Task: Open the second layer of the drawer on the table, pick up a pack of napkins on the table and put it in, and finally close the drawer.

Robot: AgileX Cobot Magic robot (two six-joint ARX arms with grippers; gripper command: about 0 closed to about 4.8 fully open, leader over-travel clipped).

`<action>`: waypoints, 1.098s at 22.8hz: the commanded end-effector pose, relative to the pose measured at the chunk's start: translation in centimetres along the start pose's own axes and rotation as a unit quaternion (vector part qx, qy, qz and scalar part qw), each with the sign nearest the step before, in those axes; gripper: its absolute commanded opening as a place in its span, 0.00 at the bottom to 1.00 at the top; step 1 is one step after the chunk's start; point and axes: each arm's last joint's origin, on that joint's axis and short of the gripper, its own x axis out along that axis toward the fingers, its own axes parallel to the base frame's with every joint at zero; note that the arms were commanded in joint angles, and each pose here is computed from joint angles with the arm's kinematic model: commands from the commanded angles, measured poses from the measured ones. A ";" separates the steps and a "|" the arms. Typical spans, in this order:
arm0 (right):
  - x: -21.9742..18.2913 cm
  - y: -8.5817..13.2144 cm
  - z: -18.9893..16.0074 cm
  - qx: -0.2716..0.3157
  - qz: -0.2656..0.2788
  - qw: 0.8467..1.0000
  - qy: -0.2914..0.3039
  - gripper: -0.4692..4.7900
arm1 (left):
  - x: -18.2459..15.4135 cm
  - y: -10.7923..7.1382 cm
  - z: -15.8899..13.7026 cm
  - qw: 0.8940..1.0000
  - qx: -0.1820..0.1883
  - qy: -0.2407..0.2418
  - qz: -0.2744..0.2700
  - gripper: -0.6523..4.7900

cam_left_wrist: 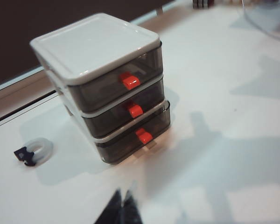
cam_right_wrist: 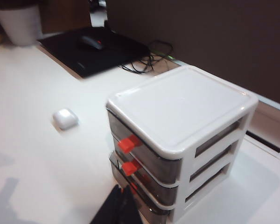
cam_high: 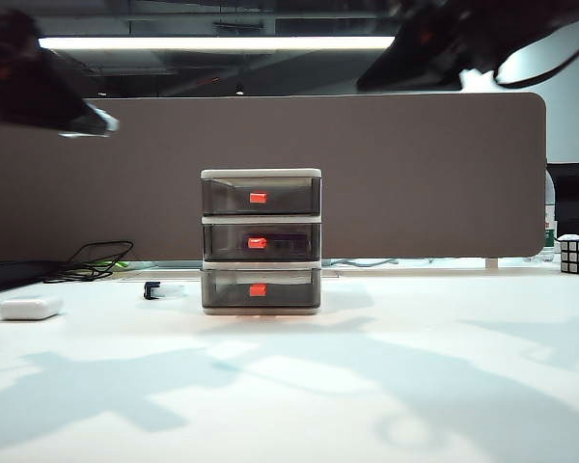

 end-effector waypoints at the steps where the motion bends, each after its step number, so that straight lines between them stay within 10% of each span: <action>1: -2.5 1.6 -2.8 0.013 -0.020 1.000 0.009 0.08 | -2.1 -0.7 -1.6 0.996 -0.047 -0.077 0.029 0.11; 6: -5.8 4.7 -7.9 0.051 -0.040 0.997 0.035 0.08 | -4.2 -2.0 -6.0 0.985 -0.112 -0.119 0.055 0.11; 25: -11.0 7.0 -14.5 0.066 -0.124 0.990 0.001 0.08 | -6.0 -2.2 -6.4 0.982 -0.078 -0.135 0.105 0.11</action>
